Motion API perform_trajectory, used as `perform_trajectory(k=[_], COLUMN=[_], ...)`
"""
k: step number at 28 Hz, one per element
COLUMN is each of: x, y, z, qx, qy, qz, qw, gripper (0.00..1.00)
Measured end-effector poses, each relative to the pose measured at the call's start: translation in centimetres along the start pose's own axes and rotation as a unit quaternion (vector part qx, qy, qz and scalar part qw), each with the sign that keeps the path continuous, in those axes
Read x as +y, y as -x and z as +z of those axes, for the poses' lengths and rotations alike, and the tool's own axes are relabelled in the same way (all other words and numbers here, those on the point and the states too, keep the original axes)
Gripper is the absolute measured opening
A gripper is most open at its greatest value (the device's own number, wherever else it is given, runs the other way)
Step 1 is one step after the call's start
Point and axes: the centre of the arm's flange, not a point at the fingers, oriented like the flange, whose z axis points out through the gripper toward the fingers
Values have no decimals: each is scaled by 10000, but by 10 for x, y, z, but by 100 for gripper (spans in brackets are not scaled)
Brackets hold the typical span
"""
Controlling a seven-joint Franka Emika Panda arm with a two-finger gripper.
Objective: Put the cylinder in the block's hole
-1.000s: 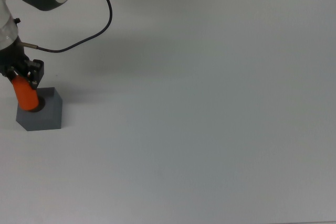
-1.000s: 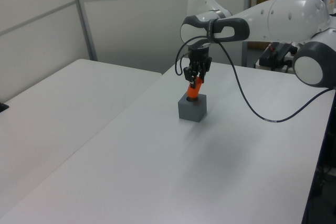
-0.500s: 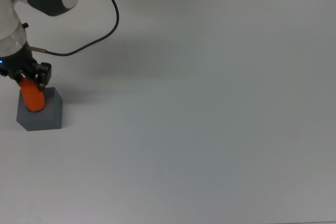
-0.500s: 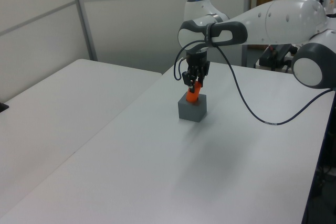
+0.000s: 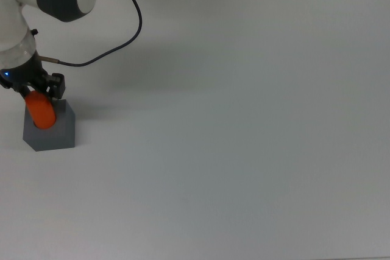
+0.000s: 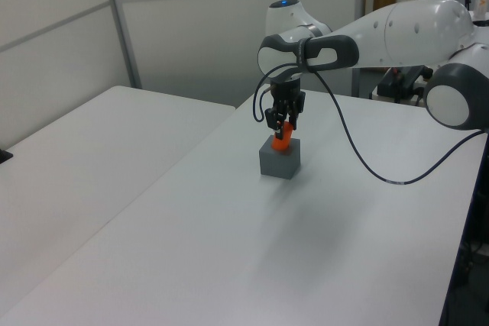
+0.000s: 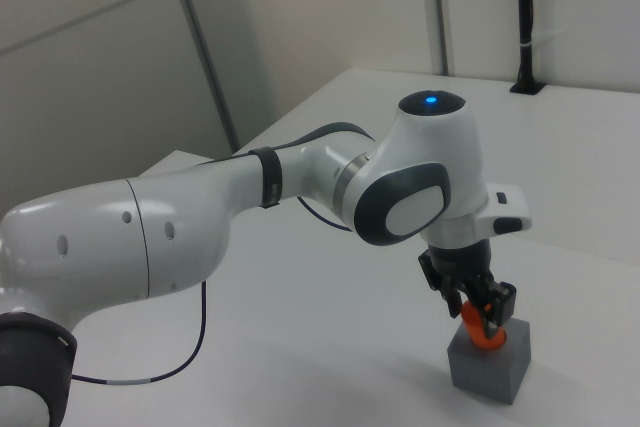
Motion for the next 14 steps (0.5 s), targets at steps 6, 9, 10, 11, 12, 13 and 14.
perform_trajectory(k=[6, 9, 10, 11, 12, 13, 14], x=[0, 1, 1, 1, 1, 1, 0], y=[-1, -1, 0, 1, 4, 6, 8], z=[-13, -31, -38, -45, -56, -63, -70], qx=[111, 250, 291, 328, 372, 395, 410], qy=[2, -6, -12, -21, -41, -53, -67], qz=[-4, -4, -4, -4, -5, -6, -9], qw=[9999, 9997, 9996, 9995, 9993, 9992, 9991], gripper=[85, 100, 100, 100, 100, 100, 100])
